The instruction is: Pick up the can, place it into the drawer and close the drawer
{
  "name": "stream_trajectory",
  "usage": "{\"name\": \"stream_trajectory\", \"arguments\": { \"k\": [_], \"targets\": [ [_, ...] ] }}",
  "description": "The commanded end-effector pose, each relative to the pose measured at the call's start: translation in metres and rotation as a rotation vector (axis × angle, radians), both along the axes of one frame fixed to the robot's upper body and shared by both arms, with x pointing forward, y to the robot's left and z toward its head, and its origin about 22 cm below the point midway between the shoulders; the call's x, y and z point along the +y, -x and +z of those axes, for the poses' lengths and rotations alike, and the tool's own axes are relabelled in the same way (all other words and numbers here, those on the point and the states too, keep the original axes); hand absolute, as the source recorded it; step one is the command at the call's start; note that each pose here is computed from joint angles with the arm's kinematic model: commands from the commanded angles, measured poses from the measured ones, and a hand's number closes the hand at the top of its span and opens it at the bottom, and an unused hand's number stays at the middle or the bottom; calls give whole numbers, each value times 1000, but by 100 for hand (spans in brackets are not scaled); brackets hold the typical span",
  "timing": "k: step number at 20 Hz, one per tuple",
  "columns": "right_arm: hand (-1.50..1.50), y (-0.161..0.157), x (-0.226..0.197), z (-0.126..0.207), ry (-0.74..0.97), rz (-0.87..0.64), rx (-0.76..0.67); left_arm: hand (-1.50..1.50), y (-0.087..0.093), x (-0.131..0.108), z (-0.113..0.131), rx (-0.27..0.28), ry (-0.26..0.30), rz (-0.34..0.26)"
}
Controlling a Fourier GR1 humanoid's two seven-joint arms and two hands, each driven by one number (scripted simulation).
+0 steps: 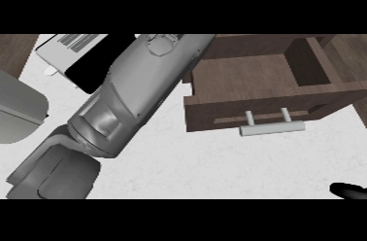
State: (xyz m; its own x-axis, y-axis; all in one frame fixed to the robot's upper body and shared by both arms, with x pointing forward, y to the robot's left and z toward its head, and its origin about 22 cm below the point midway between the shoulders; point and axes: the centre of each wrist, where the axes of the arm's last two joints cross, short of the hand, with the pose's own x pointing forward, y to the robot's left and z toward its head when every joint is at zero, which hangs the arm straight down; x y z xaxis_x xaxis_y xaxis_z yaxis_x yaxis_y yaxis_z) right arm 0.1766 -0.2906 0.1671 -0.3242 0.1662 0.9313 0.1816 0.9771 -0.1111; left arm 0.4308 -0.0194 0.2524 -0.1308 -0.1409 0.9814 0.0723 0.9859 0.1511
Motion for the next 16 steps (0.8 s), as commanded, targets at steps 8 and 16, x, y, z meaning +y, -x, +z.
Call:
{"name": "stream_trajectory", "arguments": {
  "k": [8, 16],
  "targets": [
    [-150, -8, -6, 9, 91, 20, -36, -150, -2, -4, 7, -28, 4, 122],
    [-150, -24, 3, 29, 312, 54, -107, -150, -3, -3, 7, -24, 80, 130]
  ]
}}
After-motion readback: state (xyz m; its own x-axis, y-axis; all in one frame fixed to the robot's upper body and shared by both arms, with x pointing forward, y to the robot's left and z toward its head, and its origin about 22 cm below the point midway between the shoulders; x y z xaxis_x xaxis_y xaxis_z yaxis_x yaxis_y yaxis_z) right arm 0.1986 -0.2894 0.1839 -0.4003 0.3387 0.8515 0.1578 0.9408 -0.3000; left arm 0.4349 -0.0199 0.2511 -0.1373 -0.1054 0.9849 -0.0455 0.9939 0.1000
